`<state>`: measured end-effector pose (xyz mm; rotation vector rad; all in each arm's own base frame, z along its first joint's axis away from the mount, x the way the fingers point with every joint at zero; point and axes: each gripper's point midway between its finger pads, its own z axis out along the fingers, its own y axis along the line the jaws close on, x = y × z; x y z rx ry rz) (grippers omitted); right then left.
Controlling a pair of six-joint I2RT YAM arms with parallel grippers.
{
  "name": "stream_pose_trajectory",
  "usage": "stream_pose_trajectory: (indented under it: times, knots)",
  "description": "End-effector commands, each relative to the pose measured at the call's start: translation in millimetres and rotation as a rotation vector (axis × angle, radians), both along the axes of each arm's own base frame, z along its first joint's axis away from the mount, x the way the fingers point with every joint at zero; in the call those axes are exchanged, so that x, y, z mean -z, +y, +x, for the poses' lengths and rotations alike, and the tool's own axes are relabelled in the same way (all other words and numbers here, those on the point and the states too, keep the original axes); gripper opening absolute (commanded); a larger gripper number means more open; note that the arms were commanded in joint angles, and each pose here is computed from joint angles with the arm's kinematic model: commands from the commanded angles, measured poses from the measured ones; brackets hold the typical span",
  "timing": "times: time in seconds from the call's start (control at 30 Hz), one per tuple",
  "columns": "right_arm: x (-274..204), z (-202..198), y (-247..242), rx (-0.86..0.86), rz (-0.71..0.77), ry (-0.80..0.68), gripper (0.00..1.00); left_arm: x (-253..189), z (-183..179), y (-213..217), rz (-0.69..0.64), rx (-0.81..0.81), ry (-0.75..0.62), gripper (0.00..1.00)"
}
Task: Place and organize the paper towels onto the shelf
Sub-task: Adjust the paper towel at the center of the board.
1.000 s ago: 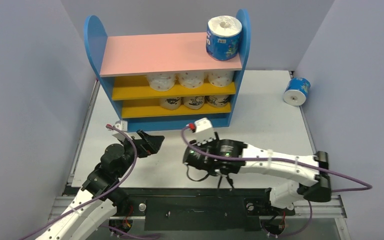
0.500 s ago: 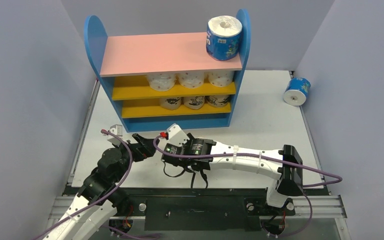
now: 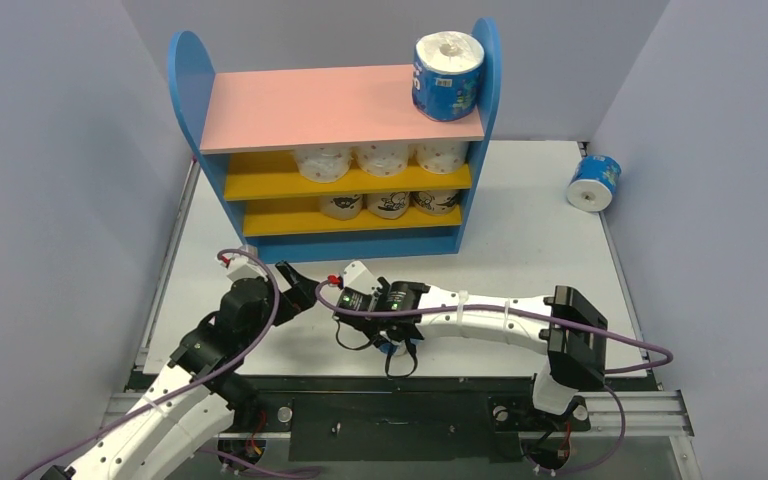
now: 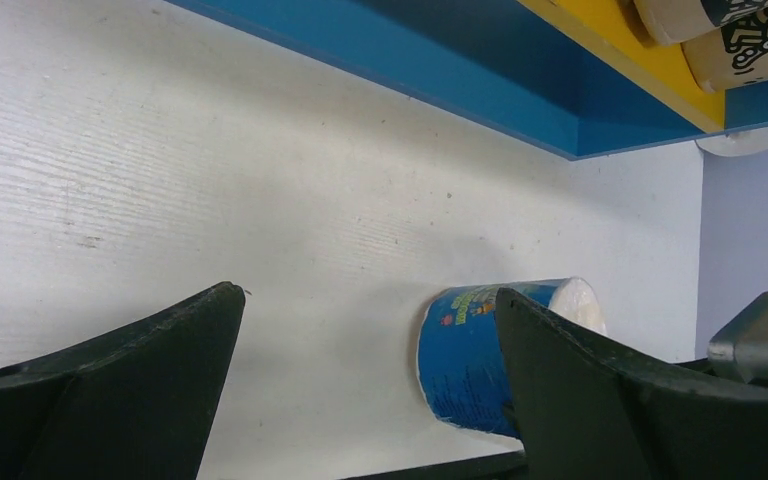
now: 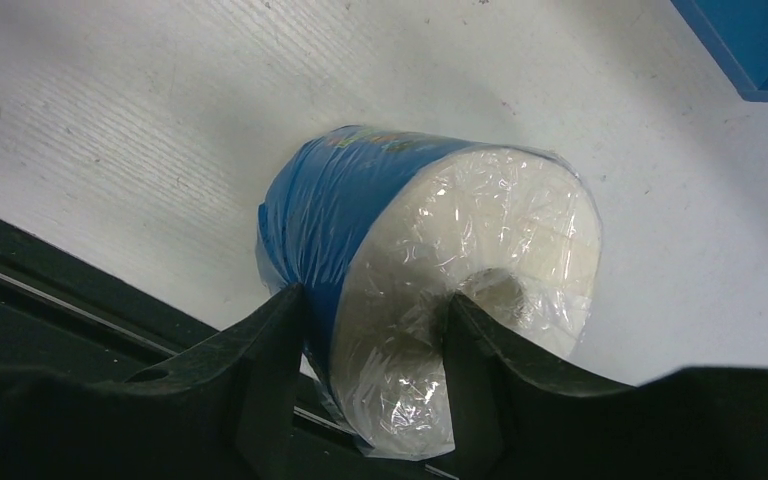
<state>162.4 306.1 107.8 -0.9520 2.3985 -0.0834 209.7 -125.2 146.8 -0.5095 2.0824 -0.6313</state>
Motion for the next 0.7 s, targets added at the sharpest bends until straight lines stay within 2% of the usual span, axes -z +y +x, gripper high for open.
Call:
stream_pose_trajectory:
  times: [0.0,0.13,0.17,0.2,0.3,0.4,0.53,0.67]
  knots:
    - [-9.7,0.3,12.6,-0.008,0.090,-0.024,0.51,-26.4,3.1,-11.0,-0.040,0.035,-0.028,0.96]
    - [-32.0,-6.4,13.6,-0.005,0.154,-0.051,0.71,-26.7,0.5,-26.3,-0.075,0.120,-0.050,0.96]
    - [-43.6,-9.6,12.2,-0.010,0.180,-0.064,0.79,-28.9,1.0,-28.2,-0.082,0.129,-0.062,0.96]
    - [-46.5,-11.5,10.8,-0.006,0.188,-0.064,0.80,-29.8,1.0,-28.8,-0.077,0.139,-0.070,0.96]
    - [-66.0,-16.6,0.2,0.027,0.242,-0.087,0.82,-37.1,1.5,-32.8,-0.061,0.175,-0.087,0.96]
    - [-90.3,-13.6,-25.4,0.098,0.323,-0.146,0.82,-33.8,-0.9,-46.7,-0.043,0.258,-0.044,0.97]
    - [-100.5,4.6,-66.5,0.295,0.466,-0.213,0.82,-24.6,-6.1,-69.0,-0.040,0.359,0.054,0.97]
    - [-87.2,21.9,-104.4,0.488,0.586,-0.255,0.80,-20.2,-13.5,-97.6,-0.015,0.455,0.091,0.99]
